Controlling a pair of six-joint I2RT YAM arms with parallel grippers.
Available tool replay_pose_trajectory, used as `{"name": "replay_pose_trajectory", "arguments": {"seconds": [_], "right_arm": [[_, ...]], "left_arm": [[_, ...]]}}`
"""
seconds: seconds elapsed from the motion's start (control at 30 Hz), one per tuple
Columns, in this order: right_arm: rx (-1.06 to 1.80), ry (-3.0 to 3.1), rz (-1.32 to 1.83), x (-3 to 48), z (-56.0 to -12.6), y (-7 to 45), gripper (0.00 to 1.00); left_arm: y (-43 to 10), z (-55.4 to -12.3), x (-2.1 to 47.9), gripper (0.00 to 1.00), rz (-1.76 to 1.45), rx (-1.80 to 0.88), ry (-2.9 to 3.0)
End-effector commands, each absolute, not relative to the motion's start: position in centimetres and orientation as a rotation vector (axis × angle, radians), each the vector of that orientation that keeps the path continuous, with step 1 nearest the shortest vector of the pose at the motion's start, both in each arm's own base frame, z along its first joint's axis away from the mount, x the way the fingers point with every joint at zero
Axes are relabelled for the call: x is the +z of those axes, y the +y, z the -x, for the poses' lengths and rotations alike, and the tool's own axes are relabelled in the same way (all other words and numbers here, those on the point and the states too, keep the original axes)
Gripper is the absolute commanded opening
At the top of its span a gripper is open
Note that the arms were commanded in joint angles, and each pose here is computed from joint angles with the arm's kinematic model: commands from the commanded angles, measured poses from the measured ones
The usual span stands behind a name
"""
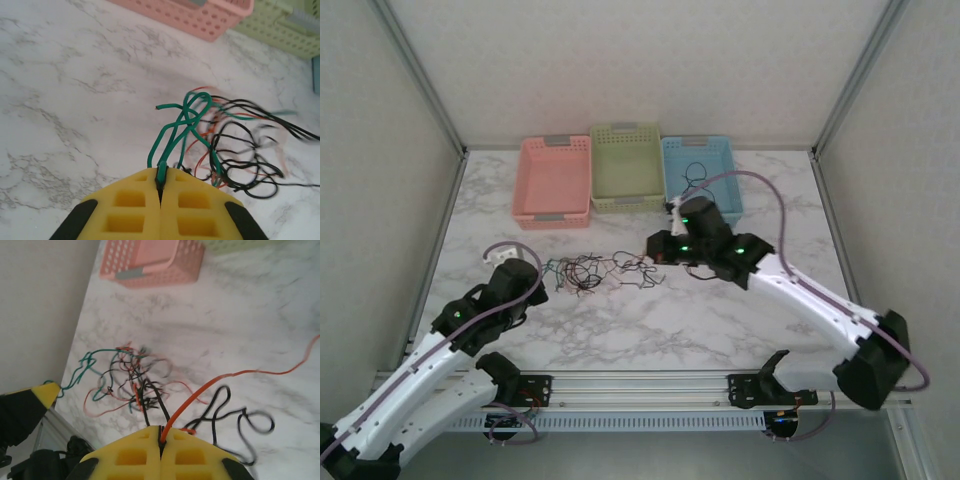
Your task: Untangle the cables
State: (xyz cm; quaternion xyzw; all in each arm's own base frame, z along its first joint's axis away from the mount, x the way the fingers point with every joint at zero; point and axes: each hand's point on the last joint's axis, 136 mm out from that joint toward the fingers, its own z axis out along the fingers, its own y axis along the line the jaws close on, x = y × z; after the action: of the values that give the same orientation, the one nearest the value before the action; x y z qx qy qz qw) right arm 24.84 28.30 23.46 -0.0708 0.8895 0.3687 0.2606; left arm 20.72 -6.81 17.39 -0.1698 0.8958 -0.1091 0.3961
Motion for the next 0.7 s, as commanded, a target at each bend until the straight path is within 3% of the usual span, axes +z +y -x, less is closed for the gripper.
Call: {"name": "replay_pose_trajectory", "arguments": {"seconds": [0.0,0.4,0.67], "right_arm": [[0.940,2.433,0.159,21.7,-25.1,24.1,0.00],[0.604,2.568,-0.496,11.4,-27.6,10.0,0.00],[0.358,2.611,-0.684,6.9,-27.1,4.1,0.00]], "left_arm": [[-4.3,-20.4,18.9,0.00,0.529,-0.203,2.187],[-3.0,-19.9,19.7,0.00,0.569,-0.185,2.135],[-2.7,-19.8,20.0,0.00,0.581,-0.176,2.122]]}}
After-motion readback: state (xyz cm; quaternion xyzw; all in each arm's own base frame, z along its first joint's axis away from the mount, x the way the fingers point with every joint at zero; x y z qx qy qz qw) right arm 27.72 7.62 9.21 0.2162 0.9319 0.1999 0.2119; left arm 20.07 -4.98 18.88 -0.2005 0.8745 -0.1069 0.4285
